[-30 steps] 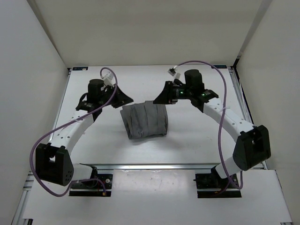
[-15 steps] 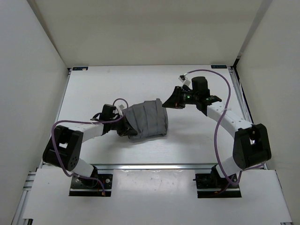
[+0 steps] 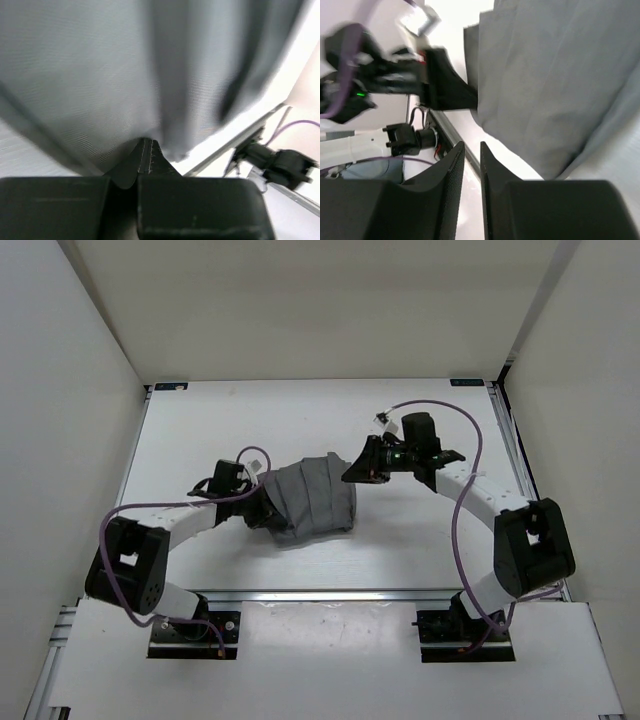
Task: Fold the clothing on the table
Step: Fold the skirt
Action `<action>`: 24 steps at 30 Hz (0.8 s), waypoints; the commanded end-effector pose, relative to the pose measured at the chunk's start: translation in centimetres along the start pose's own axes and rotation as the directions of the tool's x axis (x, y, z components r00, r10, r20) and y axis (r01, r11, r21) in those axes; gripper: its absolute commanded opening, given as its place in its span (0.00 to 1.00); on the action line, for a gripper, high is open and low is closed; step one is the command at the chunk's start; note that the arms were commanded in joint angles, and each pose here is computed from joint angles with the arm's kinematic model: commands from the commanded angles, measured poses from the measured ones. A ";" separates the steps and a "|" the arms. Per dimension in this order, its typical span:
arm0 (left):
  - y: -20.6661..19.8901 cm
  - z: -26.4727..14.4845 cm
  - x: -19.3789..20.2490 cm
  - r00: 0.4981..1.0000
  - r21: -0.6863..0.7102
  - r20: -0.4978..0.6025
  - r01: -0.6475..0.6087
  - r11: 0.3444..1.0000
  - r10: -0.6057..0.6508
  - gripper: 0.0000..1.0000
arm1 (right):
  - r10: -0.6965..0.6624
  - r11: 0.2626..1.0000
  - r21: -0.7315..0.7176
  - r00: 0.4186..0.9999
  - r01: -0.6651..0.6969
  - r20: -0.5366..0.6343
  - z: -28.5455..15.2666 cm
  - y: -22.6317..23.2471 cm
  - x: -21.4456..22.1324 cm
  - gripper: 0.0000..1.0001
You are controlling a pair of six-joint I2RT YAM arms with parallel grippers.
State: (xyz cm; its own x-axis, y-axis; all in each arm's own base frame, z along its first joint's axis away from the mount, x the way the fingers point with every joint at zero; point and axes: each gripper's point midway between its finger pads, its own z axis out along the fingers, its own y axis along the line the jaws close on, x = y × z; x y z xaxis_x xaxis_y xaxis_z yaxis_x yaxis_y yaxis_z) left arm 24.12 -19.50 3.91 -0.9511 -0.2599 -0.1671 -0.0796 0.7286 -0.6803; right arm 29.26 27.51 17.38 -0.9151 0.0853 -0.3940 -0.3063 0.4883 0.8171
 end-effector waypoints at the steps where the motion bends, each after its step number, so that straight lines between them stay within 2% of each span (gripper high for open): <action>1: -7.4 -3.8 -4.2 0.982 0.157 0.163 -0.120 0.980 0.094 0.01 | 0.043 0.998 -0.036 0.995 -0.046 -0.085 1.3 0.2 1.3 0.23; 4: -11.6 -6.0 -5.1 0.981 0.296 0.178 -0.133 0.946 0.082 0.04 | 0.054 0.997 -0.052 0.985 -0.063 -0.167 2.7 0.2 3.1 0.20; 5: -12.4 -6.1 -4.4 0.988 0.331 0.142 -0.110 0.937 0.065 0.05 | 0.044 0.996 -0.067 0.983 -0.057 -0.178 3.0 0.5 3.1 0.19; 7: -13.5 -6.0 -4.2 0.987 0.380 0.146 -0.120 0.917 0.068 0.04 | 0.066 0.995 -0.063 0.975 -0.082 -0.214 3.8 -0.1 4.0 0.18; 10: -11.7 -4.0 -3.2 0.992 0.339 0.119 -0.088 0.937 0.050 0.01 | 0.093 0.993 -0.054 0.971 -0.108 -0.221 4.4 -1.0 4.2 0.17; 15: -3.7 0.2 -0.5 0.999 0.158 0.034 0.010 0.987 -0.015 0.00 | 0.148 0.985 -0.056 0.969 -0.162 -0.197 4.3 -2.8 3.9 0.17; 18: -0.4 1.6 0.6 0.999 0.087 -0.009 0.042 0.995 -0.041 0.00 | 0.176 0.981 -0.042 0.962 -0.188 -0.211 4.6 -4.3 4.4 0.16; 21: 0.5 2.5 0.4 0.998 0.072 -0.016 0.061 0.996 -0.060 0.02 | 0.209 0.975 -0.025 0.950 -0.221 -0.233 4.9 -5.4 5.3 0.15; 24: -1.1 2.3 -0.7 0.998 0.119 -0.005 0.057 0.991 -0.057 0.05 | 0.192 0.978 -0.039 0.954 -0.206 -0.230 4.6 -5.1 4.8 0.15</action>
State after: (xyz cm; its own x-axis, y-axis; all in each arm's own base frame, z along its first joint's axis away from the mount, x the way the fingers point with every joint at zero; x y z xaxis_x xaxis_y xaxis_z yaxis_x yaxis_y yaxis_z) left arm 23.49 -21.39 2.06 -0.9557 -0.2907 -0.0459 -0.1573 0.6363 -0.7553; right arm 27.65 29.21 8.17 -0.9948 -0.0037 -0.1014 -0.0913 0.4695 0.8782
